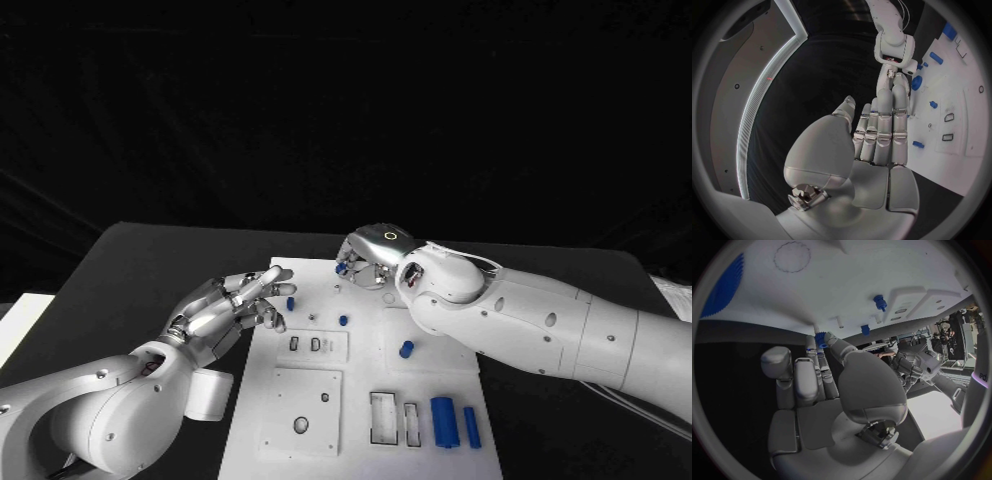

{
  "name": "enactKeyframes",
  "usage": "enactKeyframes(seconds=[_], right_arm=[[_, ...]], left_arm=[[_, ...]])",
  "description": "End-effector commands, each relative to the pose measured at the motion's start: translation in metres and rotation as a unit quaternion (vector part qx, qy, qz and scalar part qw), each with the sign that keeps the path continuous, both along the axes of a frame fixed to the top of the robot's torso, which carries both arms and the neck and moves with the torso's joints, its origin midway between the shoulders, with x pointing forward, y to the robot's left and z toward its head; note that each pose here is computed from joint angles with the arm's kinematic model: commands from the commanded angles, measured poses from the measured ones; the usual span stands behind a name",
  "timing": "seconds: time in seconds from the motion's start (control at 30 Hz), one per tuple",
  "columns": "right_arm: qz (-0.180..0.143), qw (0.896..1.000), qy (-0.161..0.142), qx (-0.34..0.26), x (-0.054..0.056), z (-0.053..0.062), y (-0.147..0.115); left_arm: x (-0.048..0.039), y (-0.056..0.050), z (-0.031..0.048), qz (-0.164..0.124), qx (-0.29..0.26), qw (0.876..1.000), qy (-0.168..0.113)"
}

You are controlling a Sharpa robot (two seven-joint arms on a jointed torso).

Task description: Assemble the parts on the task board

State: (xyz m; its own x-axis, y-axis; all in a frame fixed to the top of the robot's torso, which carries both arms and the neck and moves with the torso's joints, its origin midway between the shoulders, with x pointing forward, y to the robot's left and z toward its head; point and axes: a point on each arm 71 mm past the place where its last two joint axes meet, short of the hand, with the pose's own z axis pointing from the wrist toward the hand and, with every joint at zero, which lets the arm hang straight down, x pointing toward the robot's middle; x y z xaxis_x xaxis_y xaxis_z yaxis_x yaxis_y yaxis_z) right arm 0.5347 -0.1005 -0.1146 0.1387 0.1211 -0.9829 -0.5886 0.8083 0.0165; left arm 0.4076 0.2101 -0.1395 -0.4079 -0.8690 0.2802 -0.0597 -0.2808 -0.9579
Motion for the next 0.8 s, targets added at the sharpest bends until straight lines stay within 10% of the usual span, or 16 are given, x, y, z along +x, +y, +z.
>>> enactKeyframes(seconds=[0.03, 0.8], right_arm=[[-0.009, 1.0, 0.006, -0.011, 0.0027, -0.0024, -0.0017], [-0.021, 0.999, 0.01, -0.024, 0.0031, -0.0037, -0.0089]], left_arm=[[-0.0003, -0.0016, 0.0014, -0.005, -0.002, 1.0, -0.005], [-0.0004, -0.0003, 0.0014, -0.004, -0.001, 1.0, -0.005]])
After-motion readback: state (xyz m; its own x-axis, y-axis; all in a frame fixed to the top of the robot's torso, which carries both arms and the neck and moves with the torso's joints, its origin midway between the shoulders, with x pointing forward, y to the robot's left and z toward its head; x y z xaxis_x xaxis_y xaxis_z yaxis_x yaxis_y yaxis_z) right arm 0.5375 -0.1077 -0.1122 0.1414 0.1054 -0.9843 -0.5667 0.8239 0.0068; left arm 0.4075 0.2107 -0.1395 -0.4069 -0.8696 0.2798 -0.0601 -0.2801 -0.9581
